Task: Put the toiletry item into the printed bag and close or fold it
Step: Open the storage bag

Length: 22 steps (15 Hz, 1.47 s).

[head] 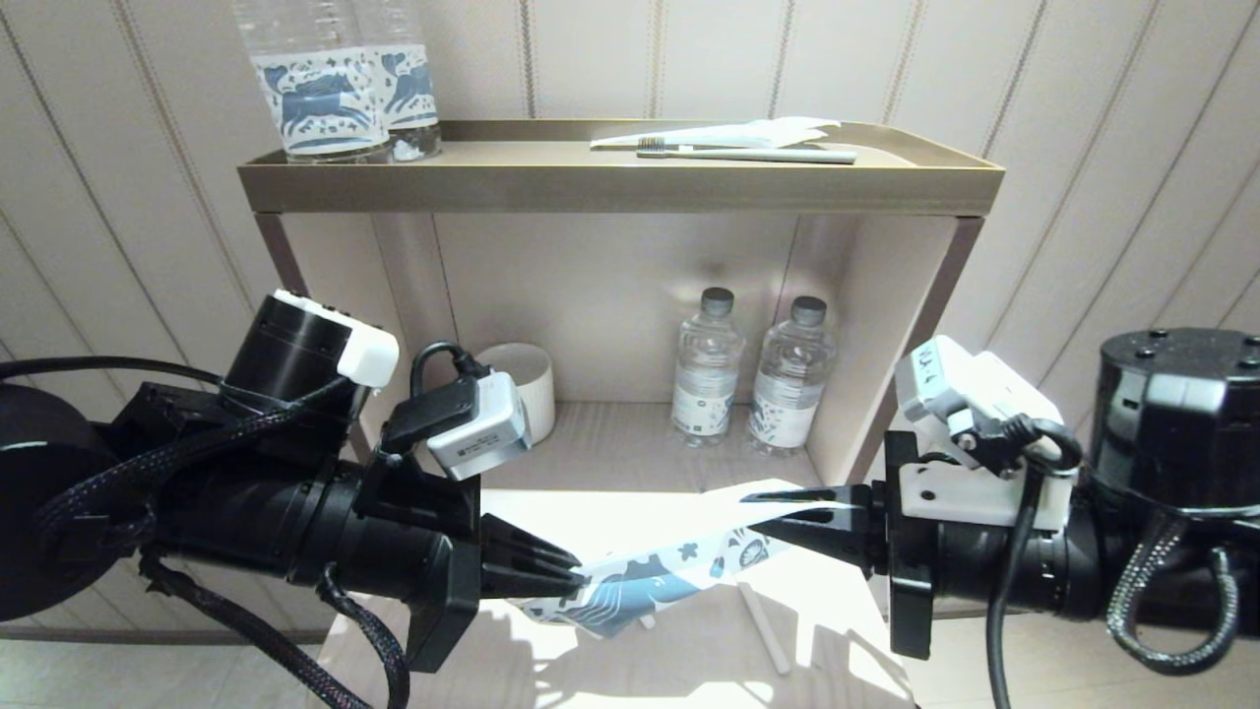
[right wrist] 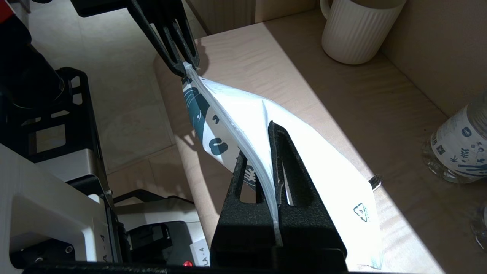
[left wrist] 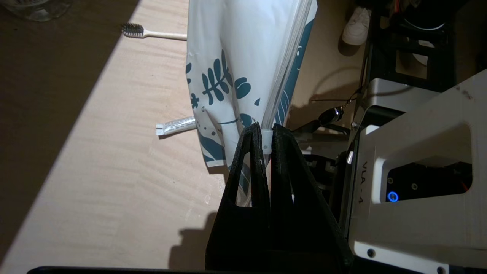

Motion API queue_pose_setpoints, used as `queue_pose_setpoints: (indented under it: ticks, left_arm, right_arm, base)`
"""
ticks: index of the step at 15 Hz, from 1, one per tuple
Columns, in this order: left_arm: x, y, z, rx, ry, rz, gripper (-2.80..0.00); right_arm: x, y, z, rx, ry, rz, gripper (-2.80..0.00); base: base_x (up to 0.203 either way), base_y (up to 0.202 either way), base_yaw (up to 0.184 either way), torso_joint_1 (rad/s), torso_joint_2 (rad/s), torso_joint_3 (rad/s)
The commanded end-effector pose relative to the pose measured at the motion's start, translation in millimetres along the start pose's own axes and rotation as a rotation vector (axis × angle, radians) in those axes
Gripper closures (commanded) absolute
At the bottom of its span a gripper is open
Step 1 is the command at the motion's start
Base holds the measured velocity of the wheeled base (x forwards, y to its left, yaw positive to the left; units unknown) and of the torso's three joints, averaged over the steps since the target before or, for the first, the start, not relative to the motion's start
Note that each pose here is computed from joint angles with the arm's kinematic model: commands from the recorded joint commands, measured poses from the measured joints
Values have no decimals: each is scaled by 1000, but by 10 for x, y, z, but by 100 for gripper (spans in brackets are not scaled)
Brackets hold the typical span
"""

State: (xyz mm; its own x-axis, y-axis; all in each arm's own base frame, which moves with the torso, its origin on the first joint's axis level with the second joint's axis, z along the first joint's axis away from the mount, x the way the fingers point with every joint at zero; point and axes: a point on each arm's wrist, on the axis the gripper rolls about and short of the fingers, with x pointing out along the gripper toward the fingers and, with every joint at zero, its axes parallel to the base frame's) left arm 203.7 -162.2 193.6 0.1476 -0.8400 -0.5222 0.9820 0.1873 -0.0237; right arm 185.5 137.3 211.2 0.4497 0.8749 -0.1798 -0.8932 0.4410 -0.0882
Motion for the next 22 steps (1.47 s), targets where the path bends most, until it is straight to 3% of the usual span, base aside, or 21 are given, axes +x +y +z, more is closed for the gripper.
queue_pose_setpoints:
  ticks: [1,4,22]
  left_arm:
    - [15,19,18,6,-6,-2,0]
    - [17,29,37,24,-33,9,0]
    - [-72,-49,-193,-15,7,23,0]
  right_arm:
    - [4,8,-6,-1,0,7,0]
    - [8,5,-1,-2,-1,7,0]
    - [2,-8,-3,-2,-1,0,0]
  base:
    - [0,0,0,0,0,0]
    - [0,0,0,0,0,0]
    - [0,0,0,0,0,0]
